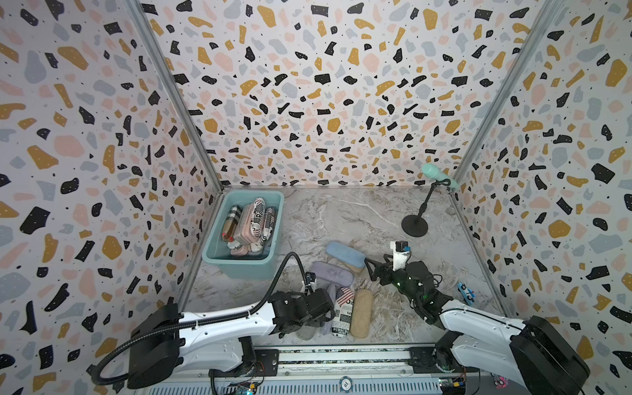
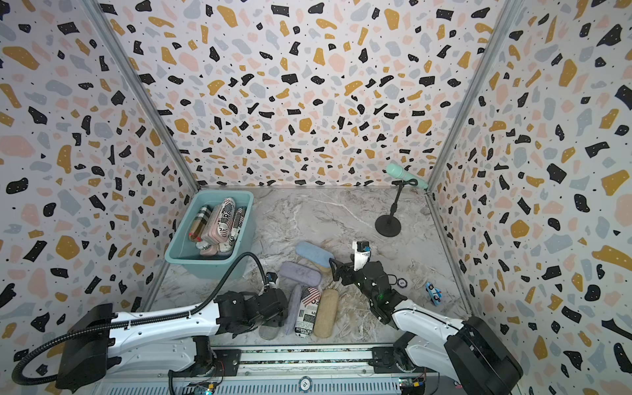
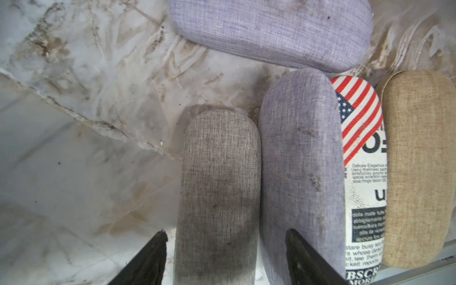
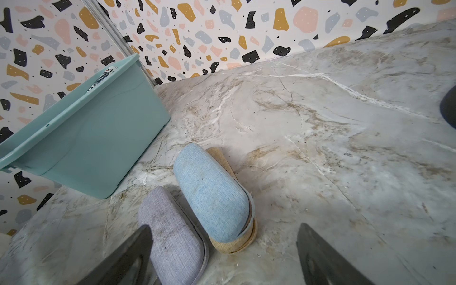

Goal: Put the glasses cases into the storage boxes
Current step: Move the glasses case to the center of the board.

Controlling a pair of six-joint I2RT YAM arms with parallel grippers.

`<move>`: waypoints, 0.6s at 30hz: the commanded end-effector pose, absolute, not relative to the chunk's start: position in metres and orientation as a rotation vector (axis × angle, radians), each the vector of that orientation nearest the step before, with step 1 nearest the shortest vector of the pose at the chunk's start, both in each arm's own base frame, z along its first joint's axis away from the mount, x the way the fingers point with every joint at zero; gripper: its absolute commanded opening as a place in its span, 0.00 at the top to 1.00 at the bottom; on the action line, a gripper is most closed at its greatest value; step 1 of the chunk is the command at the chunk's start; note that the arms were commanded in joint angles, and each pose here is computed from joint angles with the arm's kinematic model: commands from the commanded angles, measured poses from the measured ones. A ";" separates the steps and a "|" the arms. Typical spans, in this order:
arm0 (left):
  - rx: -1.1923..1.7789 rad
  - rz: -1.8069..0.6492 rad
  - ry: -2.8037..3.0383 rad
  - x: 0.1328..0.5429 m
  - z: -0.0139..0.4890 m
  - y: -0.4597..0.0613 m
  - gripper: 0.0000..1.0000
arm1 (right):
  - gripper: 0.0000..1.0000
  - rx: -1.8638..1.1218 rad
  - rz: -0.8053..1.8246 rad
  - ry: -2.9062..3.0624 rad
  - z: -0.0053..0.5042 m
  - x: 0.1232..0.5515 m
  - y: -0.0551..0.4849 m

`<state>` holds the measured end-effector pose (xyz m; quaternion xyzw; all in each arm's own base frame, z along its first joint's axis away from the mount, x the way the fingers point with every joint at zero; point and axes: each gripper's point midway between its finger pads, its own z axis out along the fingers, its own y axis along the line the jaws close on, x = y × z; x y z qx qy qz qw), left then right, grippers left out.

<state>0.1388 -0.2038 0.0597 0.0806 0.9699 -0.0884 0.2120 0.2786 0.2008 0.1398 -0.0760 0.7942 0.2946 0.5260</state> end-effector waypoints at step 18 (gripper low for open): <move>-0.051 -0.235 2.599 0.144 0.039 -0.163 0.36 | 0.08 -0.166 0.724 1.889 0.149 0.283 0.205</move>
